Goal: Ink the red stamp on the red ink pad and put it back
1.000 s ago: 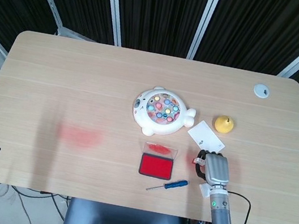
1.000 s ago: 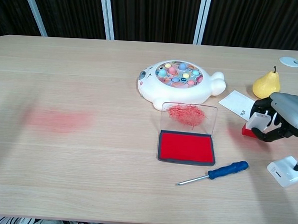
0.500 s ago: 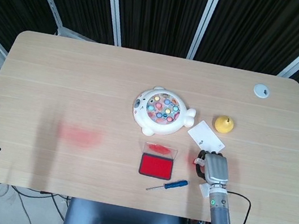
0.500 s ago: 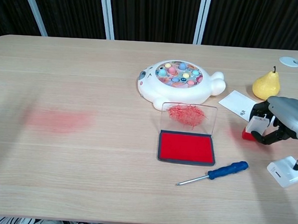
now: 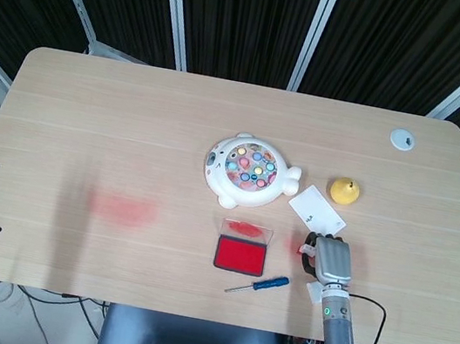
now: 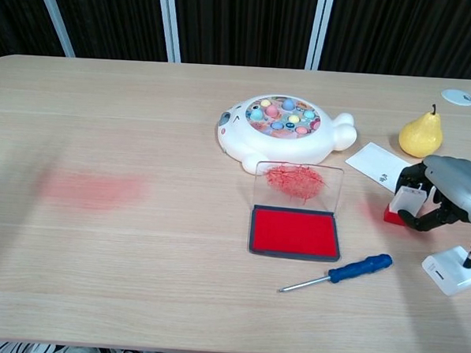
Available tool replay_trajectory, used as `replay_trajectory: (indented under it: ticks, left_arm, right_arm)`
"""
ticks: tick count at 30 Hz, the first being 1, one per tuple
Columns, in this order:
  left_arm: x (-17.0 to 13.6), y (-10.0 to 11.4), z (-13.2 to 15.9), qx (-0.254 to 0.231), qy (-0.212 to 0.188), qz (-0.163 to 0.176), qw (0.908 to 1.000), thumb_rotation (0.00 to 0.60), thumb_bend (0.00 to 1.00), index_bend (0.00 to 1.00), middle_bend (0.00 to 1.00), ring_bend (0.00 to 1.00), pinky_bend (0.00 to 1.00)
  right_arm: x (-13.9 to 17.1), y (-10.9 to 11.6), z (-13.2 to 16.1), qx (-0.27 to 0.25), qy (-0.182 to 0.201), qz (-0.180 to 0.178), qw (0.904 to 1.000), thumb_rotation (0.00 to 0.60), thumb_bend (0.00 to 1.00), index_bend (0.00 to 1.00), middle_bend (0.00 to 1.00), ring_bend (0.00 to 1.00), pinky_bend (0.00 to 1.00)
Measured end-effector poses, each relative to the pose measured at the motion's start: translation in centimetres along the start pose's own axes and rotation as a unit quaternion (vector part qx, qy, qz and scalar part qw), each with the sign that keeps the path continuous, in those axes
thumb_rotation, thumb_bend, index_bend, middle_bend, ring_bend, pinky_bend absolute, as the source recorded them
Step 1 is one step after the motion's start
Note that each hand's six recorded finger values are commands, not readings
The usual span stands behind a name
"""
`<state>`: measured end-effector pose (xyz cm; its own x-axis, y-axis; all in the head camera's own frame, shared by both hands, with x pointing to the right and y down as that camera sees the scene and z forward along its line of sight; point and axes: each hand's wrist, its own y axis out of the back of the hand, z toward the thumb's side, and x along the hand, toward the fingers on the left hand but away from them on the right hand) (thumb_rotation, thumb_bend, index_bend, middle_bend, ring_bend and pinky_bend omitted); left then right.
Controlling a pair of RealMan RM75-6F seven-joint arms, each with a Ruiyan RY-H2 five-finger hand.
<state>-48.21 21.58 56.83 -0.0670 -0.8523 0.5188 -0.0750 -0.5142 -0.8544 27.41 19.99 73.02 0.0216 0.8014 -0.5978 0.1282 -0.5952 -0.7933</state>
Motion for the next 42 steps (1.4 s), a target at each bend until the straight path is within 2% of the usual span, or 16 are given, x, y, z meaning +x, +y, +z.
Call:
replay_trajectory:
  ticks: [14,25,42]
  left_arm:
    - [0.03,0.01,-0.03,0.001,0.000,0.000,1.0000,0.600,0.04,0.00,0.00,0.00,0.00]
    - [0.04,0.02,-0.02,0.002,0.000,0.000,1.0000,0.600,0.04,0.00,0.00,0.00,0.00]
    - [0.03,0.01,-0.05,0.001,0.001,-0.001,1.0000,0.600,0.04,0.00,0.00,0.00,0.00]
  right_arm:
    - [0.00,-0.29,-0.25,0.002,-0.007,0.006,1.0000,0.600,0.43,0.74,0.52,0.39,0.38]
    - [0.05,-0.43,-0.44,0.005,-0.012,0.016,0.9998,0.600,0.39,0.63,0.46,0.36,0.36]
    - [0.12,-0.44,-0.43,0.006,-0.015,0.024,0.9996,0.600,0.36,0.54,0.40,0.34,0.35]
